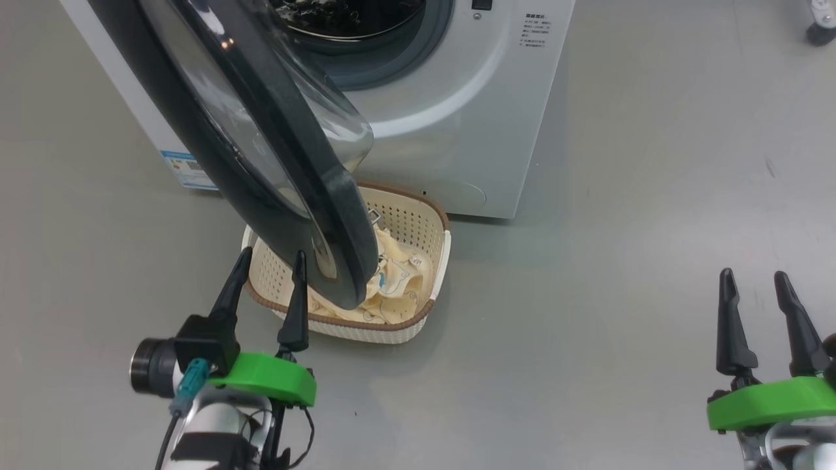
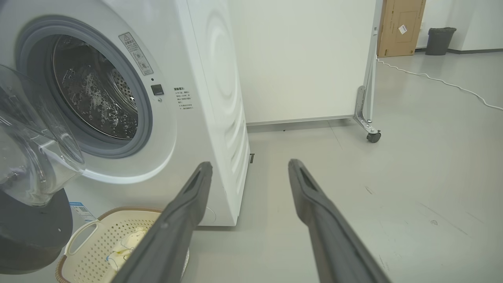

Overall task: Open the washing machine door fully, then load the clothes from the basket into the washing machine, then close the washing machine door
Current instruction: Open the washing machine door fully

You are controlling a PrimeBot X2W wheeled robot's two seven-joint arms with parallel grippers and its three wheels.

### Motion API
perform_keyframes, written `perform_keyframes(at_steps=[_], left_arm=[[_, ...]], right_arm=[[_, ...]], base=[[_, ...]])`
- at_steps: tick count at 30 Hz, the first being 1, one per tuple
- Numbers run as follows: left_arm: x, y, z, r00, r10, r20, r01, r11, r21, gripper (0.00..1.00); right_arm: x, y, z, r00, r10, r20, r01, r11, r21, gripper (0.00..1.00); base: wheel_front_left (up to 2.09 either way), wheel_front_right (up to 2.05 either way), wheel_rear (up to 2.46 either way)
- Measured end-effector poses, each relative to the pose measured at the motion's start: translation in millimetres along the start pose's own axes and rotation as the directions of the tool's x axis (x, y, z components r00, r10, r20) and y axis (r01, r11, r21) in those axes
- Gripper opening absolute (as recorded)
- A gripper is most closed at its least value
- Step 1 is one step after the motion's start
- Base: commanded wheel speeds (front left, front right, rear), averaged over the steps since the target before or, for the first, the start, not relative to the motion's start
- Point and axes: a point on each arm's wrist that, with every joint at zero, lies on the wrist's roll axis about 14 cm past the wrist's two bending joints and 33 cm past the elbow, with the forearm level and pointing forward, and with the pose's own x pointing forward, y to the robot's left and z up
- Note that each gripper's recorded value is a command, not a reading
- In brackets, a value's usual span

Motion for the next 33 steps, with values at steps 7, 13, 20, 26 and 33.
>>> perform_keyframes(at_steps=[7,13,20,26,33], left_arm=[[1,-1,-1,1.000,-0.003,-0.001,0.003,1.000,-0.001,1.00],[1,-1,-1,1.000,-0.003,-0.002,0.003,1.000,-0.002,1.00],[2,-2,-1,1.000,-0.004,-0.002,0.004,1.000,-0.002,0.22],[1,-1,-10,1.000,-0.007,-0.029,0.007,1.000,-0.005,0.00],[9,24,0,0.997,0.068,-0.030,-0.069,0.997,-0.039,0.00]], right_arm=[[0,-1,2,1.000,-0.003,0.006,0.003,1.000,0.005,1.00],[-1,-2,1,1.000,-0.006,0.001,0.006,1.000,0.004,1.00],[-1,-2,2,1.000,-0.006,0.003,0.006,1.000,0.002,1.00],[-2,-3,2,1.000,-0.008,0.003,0.008,1.000,-0.004,1.00],[-4,-3,4,1.000,-0.009,0.006,0.009,1.000,-0.006,1.00]], base=[[0.00,0.00,0.00],[0.00,0.00,0.00],[0.00,0.00,0.00],[0.00,0.00,0.00],[0.00,0.00,0.00]])
